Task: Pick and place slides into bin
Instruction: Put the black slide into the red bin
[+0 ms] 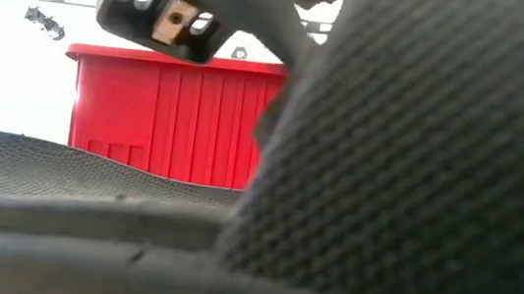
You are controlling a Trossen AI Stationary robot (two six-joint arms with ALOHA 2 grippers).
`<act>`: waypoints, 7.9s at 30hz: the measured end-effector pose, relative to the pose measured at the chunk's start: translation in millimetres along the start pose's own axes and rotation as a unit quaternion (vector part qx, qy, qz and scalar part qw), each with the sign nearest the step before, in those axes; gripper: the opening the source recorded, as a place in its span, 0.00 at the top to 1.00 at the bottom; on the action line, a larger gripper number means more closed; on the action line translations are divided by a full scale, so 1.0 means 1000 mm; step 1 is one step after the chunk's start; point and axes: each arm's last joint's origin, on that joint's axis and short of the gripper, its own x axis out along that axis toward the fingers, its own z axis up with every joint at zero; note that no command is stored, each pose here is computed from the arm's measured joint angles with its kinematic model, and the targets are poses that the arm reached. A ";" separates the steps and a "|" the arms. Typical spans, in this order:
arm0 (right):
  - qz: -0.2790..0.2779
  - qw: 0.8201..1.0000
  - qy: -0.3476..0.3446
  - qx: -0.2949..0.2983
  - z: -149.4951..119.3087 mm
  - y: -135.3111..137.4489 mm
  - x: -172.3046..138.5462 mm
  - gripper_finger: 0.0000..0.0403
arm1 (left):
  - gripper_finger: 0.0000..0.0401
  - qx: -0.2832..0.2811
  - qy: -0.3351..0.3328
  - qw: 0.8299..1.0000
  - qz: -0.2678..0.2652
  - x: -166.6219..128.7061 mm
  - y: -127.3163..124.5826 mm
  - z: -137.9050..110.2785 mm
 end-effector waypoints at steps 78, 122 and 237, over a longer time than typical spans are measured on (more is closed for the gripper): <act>-0.099 0.974 -0.198 0.049 0.023 -0.014 0.002 0.56 | 0.85 -0.104 -0.317 0.938 0.090 -0.263 0.397 0.232; -0.083 0.977 0.163 0.112 -0.057 -0.026 0.051 0.56 | 0.50 -0.072 -0.271 0.957 0.073 -0.341 0.344 0.247; 0.074 0.898 0.028 -0.434 0.025 -0.023 0.039 0.97 | 0.47 0.190 -0.335 0.901 -0.201 -0.173 0.064 0.189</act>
